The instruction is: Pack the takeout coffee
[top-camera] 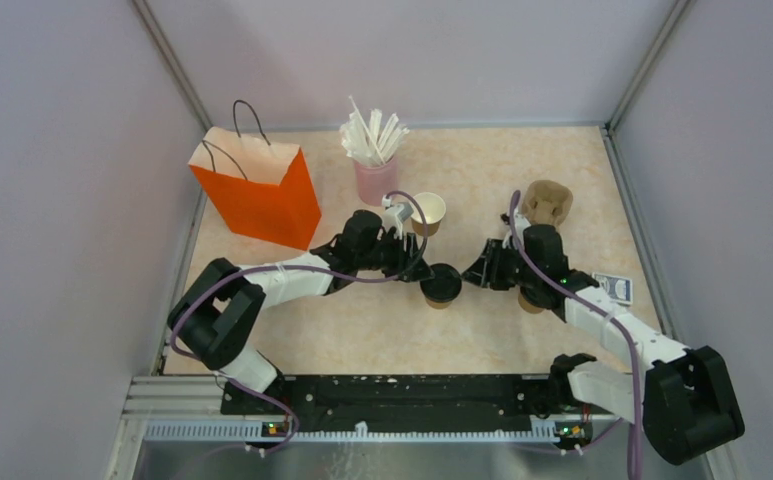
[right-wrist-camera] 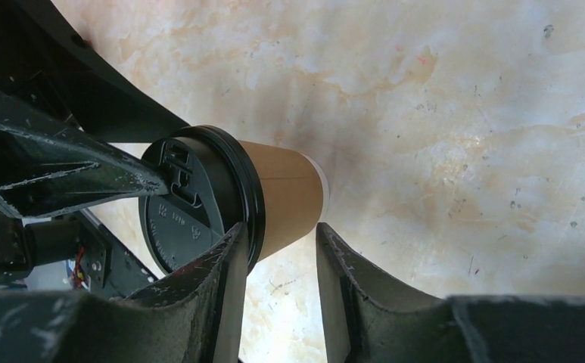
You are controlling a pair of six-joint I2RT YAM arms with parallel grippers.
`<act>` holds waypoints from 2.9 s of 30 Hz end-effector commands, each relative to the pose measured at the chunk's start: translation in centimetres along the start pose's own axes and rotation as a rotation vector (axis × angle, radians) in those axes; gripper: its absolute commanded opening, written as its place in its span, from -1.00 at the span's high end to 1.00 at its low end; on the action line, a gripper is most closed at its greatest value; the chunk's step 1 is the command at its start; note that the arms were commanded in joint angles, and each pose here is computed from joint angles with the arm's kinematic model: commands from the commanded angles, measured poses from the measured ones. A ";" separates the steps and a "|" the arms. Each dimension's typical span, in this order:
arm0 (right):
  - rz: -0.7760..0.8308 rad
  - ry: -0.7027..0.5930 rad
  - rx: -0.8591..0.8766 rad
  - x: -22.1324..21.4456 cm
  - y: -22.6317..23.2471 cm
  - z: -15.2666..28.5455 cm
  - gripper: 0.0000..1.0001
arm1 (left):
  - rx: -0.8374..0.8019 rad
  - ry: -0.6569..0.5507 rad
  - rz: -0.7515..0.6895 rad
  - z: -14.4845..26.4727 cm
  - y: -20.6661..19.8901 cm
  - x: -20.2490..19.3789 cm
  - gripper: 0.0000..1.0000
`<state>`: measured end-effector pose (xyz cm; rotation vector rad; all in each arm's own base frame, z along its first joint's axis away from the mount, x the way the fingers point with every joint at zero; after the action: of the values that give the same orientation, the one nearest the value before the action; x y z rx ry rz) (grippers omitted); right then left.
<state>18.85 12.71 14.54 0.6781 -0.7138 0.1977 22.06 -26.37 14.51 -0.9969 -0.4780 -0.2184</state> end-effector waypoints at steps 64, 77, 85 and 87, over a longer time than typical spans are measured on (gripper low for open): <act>0.563 -0.045 -0.556 6.4 3.8 -2.6 -0.59 | 0.296 -0.604 -0.301 17.6 -4.5 0.9 -0.98; 0.434 -0.186 -0.564 12.1 -2.4 -5.8 -0.59 | 0.314 -0.586 -0.309 17.1 -4.3 1.2 -0.97; 0.400 -0.136 -0.571 14.1 -4.7 -8.7 -0.62 | 0.318 -0.582 -0.309 16.9 -4.3 1.4 -0.98; 0.392 -0.142 -0.567 14.2 -4.9 -8.8 -0.63 | 0.325 -0.586 -0.309 16.9 -4.2 1.5 -0.98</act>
<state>35.42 13.53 16.88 -0.0232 -1.0005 0.2763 16.44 -14.26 25.08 -0.6486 -1.1187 -0.1156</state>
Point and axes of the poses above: each gripper's point midway between its finger pads, its own z axis back along the fingers, its own y axis along the line the jaws close on, x = y × z, the point moved 9 cm from there along z, back along the fingers, and after that the axes turned 9 degrees about z, right-handed, at the moved point
